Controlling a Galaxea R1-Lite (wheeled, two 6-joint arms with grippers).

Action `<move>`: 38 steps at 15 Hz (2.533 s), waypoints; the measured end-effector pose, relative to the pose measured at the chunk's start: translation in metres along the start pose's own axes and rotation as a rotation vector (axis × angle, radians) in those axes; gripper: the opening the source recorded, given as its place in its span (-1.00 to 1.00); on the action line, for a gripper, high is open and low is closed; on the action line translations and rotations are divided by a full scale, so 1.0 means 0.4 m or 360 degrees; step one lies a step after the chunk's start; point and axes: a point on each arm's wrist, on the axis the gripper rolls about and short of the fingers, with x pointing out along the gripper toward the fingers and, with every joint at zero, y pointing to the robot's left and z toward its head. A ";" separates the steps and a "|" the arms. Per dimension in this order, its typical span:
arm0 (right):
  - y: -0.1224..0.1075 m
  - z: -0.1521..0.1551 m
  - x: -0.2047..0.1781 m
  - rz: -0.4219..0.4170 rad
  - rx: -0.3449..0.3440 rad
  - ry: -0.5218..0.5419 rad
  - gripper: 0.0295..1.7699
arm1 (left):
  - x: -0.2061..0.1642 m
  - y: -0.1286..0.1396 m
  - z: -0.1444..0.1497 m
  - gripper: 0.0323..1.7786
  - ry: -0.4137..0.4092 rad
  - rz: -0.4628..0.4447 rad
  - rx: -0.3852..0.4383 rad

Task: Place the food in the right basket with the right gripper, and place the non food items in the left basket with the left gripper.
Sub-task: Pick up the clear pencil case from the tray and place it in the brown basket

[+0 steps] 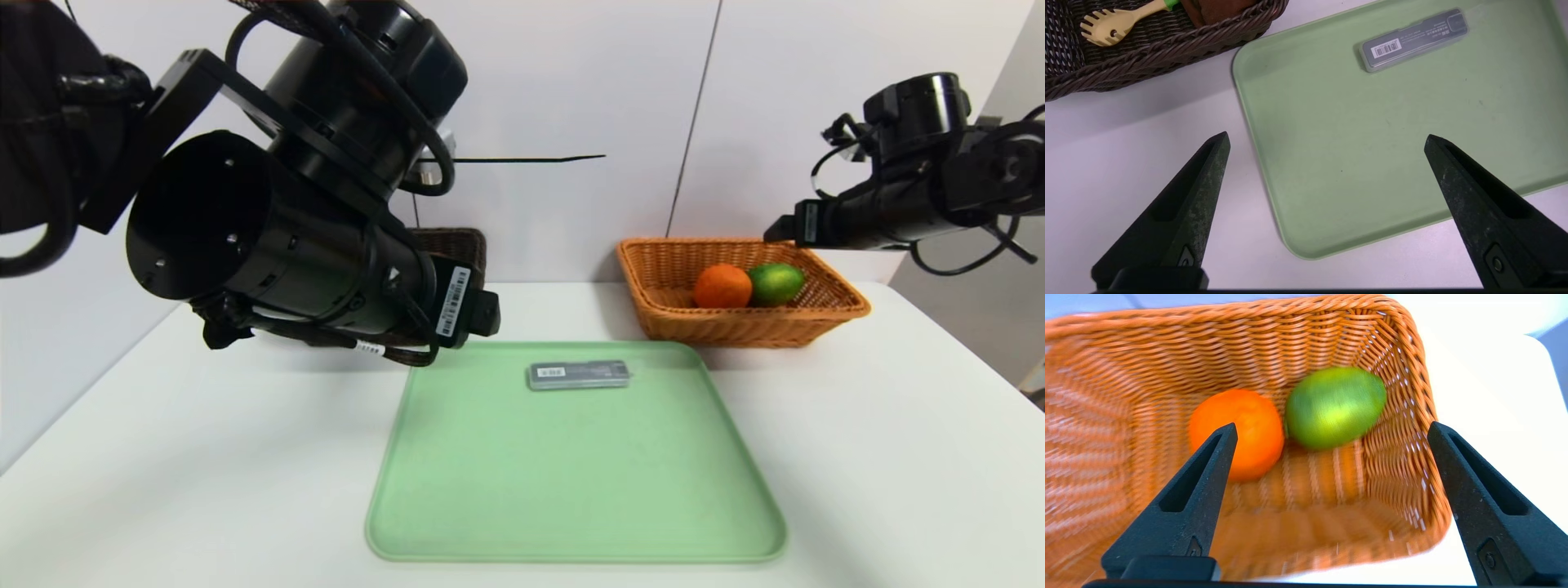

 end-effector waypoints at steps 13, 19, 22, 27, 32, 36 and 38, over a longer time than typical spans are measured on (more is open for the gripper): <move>-0.006 -0.063 -0.440 0.0448 0.0052 0.0116 0.91 | 0.134 -0.057 0.086 0.90 -0.0217 -0.0676 0.0509; -0.019 -0.085 -0.480 0.0454 0.0052 0.0090 0.91 | 0.255 -0.029 0.084 0.90 -0.0171 -0.0988 0.0793; -0.023 -0.099 -0.491 0.0455 0.0053 0.0094 0.91 | 0.328 -0.008 0.071 0.90 -0.0144 -0.1014 0.0909; -0.028 -0.115 -0.502 0.0453 0.0054 0.0098 0.91 | 0.436 -0.020 0.040 0.90 -0.0095 -0.1001 0.0943; -0.030 -0.126 -0.501 0.0449 0.0051 0.0117 0.91 | 0.492 -0.051 0.019 0.90 -0.0101 -0.1022 0.0967; -0.030 -0.132 -0.500 0.0447 0.0051 0.0130 0.91 | 0.523 -0.065 0.006 0.90 -0.0098 -0.1036 0.0973; -0.030 -0.134 -0.498 0.0446 0.0050 0.0136 0.91 | 0.537 -0.071 -0.005 0.90 -0.0074 -0.1047 0.0973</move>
